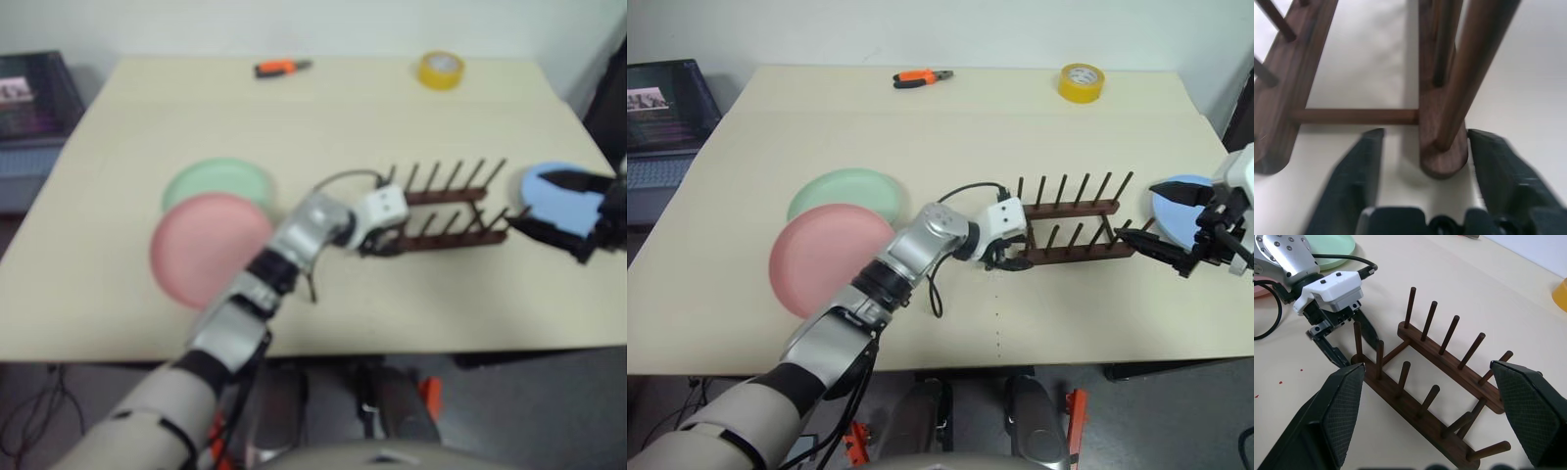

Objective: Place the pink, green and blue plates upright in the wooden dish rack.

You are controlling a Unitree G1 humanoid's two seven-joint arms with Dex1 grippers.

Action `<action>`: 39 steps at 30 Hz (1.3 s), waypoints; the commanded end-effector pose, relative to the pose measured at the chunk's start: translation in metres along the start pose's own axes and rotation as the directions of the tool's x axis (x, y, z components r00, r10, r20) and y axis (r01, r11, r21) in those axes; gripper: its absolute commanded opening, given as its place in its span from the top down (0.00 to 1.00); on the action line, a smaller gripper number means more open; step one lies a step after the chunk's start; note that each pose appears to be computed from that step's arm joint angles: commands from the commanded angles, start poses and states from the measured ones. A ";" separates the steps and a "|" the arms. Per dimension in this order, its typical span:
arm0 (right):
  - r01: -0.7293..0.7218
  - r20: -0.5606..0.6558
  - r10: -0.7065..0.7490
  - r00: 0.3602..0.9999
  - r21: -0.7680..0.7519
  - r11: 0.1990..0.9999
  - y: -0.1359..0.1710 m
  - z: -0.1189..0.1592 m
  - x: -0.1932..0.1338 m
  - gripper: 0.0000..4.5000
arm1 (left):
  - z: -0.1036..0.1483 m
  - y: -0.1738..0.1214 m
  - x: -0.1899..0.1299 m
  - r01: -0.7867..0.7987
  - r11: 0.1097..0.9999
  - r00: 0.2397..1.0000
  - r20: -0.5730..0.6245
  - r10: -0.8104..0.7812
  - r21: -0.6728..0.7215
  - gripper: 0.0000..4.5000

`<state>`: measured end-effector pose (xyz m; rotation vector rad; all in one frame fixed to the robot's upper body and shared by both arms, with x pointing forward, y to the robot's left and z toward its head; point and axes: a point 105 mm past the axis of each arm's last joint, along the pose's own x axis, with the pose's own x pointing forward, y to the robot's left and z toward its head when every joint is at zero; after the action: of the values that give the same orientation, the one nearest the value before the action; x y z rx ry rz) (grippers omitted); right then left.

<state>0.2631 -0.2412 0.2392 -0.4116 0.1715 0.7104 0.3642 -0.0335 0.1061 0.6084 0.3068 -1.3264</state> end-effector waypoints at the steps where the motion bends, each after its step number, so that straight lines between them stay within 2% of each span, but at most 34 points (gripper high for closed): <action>1: 0.019 -0.004 -0.020 1.000 -0.049 0.999 -0.002 0.008 -0.007 0.00 | 0.009 0.010 -0.023 -0.053 0.998 0.998 0.035 0.051 0.044 0.02; 4: 0.016 -0.041 -0.017 0.999 -0.034 0.999 0.003 0.001 -0.016 0.00 | 0.005 0.015 -0.059 -0.082 0.996 0.994 0.073 0.078 0.046 0.01; 7: 0.025 -0.169 -0.026 0.985 -0.011 1.000 0.005 -0.025 -0.022 0.00 | 0.025 -0.003 -0.091 -0.007 1.000 0.982 0.189 0.002 0.026 0.01; 8: 0.028 -0.196 -0.026 0.980 0.006 1.000 0.006 -0.033 -0.022 0.04 | 0.033 -0.007 -0.097 -0.001 1.000 0.975 0.222 0.002 -0.005 0.05; 10: 0.028 -0.259 -0.017 0.966 0.040 0.999 0.010 -0.050 -0.022 0.12 | 0.041 -0.026 -0.104 0.067 0.998 0.969 0.237 -0.070 0.019 0.13; 12: 0.042 -0.315 -0.021 0.949 0.060 0.997 0.012 -0.068 -0.019 0.29 | 0.037 -0.041 -0.097 0.099 0.994 0.976 0.193 -0.104 0.036 0.28; 17: 0.190 -0.381 -0.132 0.915 0.119 0.974 0.005 -0.111 -0.005 0.69 | 0.021 -0.058 -0.057 0.096 0.995 0.990 0.102 -0.098 0.028 0.69; 19: 0.258 -0.407 -0.184 0.895 0.136 0.957 0.003 -0.127 -0.001 0.84 | 0.016 -0.057 -0.041 0.069 0.997 0.993 0.095 -0.066 -0.027 0.84; 21: 0.283 -0.386 -0.203 0.900 0.162 0.945 0.003 -0.129 0.005 0.99 | 0.013 -0.054 -0.030 0.041 0.998 0.996 0.083 -0.038 -0.041 0.99; 28: 0.374 -0.327 -0.292 0.899 0.227 0.899 -0.003 -0.137 0.031 1.00 | 0.024 -0.056 0.002 0.026 0.998 0.994 0.112 -0.019 -0.062 1.00; 39: 0.404 -0.306 -0.318 0.897 0.282 0.870 0.009 -0.152 0.077 1.00 | 0.001 -0.038 0.017 -0.096 0.990 0.994 0.051 0.101 -0.103 1.00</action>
<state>0.3106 -0.2593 0.0827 -0.1874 0.4254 0.2313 0.3250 -0.0508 0.0812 0.4837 0.3323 -1.2502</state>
